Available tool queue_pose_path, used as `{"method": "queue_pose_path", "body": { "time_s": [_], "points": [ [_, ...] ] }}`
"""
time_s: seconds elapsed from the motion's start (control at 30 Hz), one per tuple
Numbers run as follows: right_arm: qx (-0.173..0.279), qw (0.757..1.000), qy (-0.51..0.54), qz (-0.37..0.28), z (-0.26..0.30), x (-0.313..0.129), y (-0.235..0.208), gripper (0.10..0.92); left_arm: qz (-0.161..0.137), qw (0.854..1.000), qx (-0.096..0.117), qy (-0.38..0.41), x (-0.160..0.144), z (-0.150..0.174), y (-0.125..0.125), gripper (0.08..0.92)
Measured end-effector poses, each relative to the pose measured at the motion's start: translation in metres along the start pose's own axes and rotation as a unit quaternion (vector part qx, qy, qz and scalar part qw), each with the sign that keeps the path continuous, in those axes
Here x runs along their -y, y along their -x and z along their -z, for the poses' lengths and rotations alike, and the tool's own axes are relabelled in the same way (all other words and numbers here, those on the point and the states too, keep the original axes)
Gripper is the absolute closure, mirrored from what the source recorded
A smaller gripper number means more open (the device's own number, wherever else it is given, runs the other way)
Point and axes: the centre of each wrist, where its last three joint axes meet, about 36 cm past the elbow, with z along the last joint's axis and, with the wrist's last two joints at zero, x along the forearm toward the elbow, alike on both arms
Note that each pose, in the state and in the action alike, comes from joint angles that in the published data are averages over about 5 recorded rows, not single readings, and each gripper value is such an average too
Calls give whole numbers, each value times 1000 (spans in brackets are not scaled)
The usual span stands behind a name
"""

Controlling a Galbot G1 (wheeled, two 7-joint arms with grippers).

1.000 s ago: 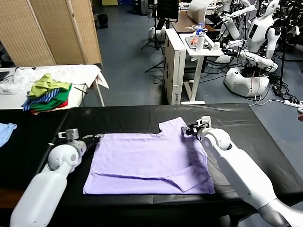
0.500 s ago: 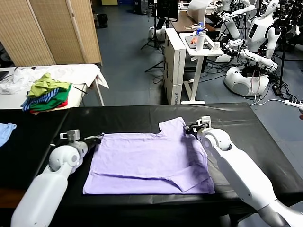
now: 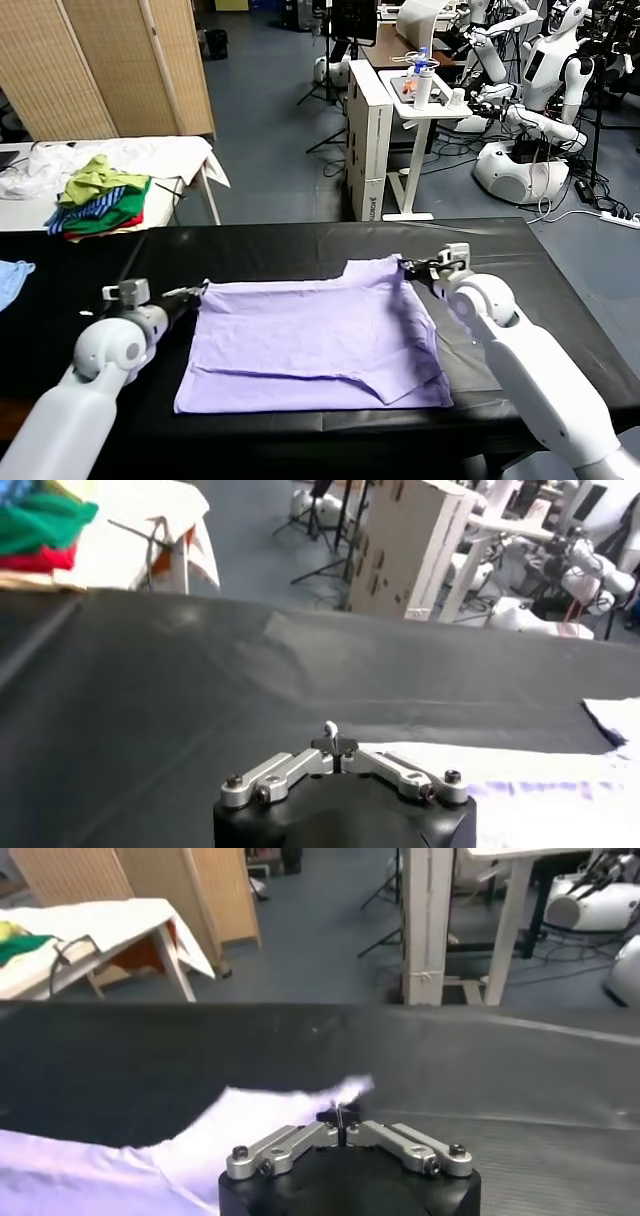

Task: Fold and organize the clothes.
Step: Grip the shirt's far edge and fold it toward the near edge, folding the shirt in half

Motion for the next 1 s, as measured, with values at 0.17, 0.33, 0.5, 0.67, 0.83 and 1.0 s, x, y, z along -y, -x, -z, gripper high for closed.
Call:
{"method": "queue_pose_path", "body": {
  "time_s": [0.17,0.33,0.5,0.67,0.83,1.0],
  "points": [
    [-7,1000,-26,2,-11,-7,-39,882,-8,1000,2,18,9,-2,-27,853],
    [-31,998,-54,-5,-28,-21,-64,882,-12,999,-7,35,20,-8,-51,853],
    [-49,996,-77,-12,-46,-30,-76,882,-13,999,-21,47,31,-17,-66,853],
    [-66,994,-86,-9,-60,-34,-83,882,-2,997,-35,62,35,-28,-75,853],
    [-76,993,-91,-6,-66,-36,-88,882,12,996,-44,71,35,-38,-83,853],
    [-81,992,-96,-3,-69,-38,-92,882,17,996,-55,72,37,-48,-90,853]
  ]
}}
